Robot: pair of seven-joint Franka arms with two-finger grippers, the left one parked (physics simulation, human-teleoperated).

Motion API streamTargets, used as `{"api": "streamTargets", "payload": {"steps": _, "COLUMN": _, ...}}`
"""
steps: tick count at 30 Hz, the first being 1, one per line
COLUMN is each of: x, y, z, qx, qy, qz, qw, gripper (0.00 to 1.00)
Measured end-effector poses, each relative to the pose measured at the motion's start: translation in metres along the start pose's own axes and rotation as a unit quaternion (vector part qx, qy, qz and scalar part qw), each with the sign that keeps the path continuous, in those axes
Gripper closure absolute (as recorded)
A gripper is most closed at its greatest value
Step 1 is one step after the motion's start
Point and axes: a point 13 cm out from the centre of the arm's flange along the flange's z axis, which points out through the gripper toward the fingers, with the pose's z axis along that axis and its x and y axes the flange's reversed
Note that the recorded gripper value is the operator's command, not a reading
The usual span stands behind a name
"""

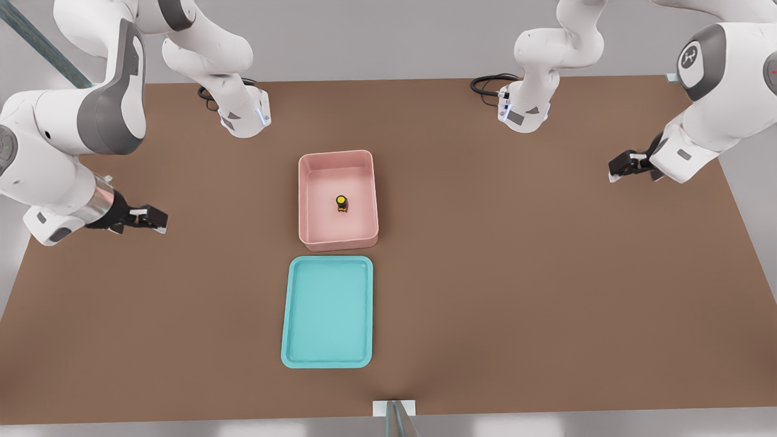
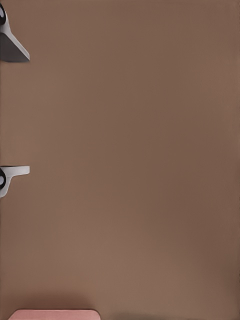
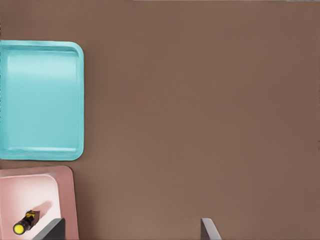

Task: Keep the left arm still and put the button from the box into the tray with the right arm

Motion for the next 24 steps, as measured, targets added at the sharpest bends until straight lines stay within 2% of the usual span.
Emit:
{"api": "streamTargets", "payload": {"steps": 3, "x": -0.006, "y": 0.02, "z": -0.002, "qx": -0.003, "qy": -0.013, "qz": -0.01, "qw": 1.0, "gripper": 0.0}}
{"api": "streamTargets", "payload": {"steps": 4, "x": -0.002, "y": 0.069, "z": -0.002, "qx": -0.005, "qy": -0.015, "qz": -0.044, "qw": 0.999, "gripper": 0.0}}
{"api": "streamTargets", "payload": {"steps": 5, "x": 0.014, "y": 0.156, "z": 0.004, "qx": -0.003, "qy": -0.012, "qz": -0.103, "qw": 0.995, "gripper": 0.0}}
{"api": "streamTargets", "payload": {"steps": 6, "x": 0.045, "y": 0.251, "z": 0.022, "qx": 0.001, "qy": 0.0, "qz": -0.17, "qw": 0.986, "gripper": 0.0}}
{"api": "streamTargets", "payload": {"steps": 8, "x": 0.109, "y": 0.376, "z": 0.031, "qx": 0.003, "qy": 0.001, "qz": -0.257, "qw": 0.966, "gripper": 0.0}}
{"api": "streamTargets", "payload": {"steps": 10, "x": 0.159, "y": 0.437, "z": 0.061, "qx": 0.007, "qy": 0.019, "qz": -0.292, "qw": 0.956, "gripper": 0.0}}
{"api": "streamTargets", "payload": {"steps": 12, "x": 0.226, "y": 0.464, "z": 0.143, "qx": 0.042, "qy": 0.065, "qz": -0.313, "qw": 0.946, "gripper": 0.0}}
{"api": "streamTargets", "payload": {"steps": 13, "x": 0.249, "y": 0.464, "z": 0.182, "qx": 0.066, "qy": 0.073, "qz": -0.315, "qw": 0.944, "gripper": 0.0}}
{"api": "streamTargets", "payload": {"steps": 15, "x": 0.262, "y": 0.419, "z": 0.272, "qx": 0.115, "qy": 0.078, "qz": -0.285, "qw": 0.948, "gripper": 0.0}}
{"api": "streamTargets", "payload": {"steps": 19, "x": 0.258, "y": 0.386, "z": 0.347, "qx": 0.112, "qy": 0.026, "qz": -0.227, "qw": 0.967, "gripper": 0.0}}
{"api": "streamTargets", "payload": {"steps": 24, "x": 0.252, "y": 0.358, "z": 0.395, "qx": 0.065, "qy": -0.028, "qz": -0.162, "qw": 0.984, "gripper": 0.0}}
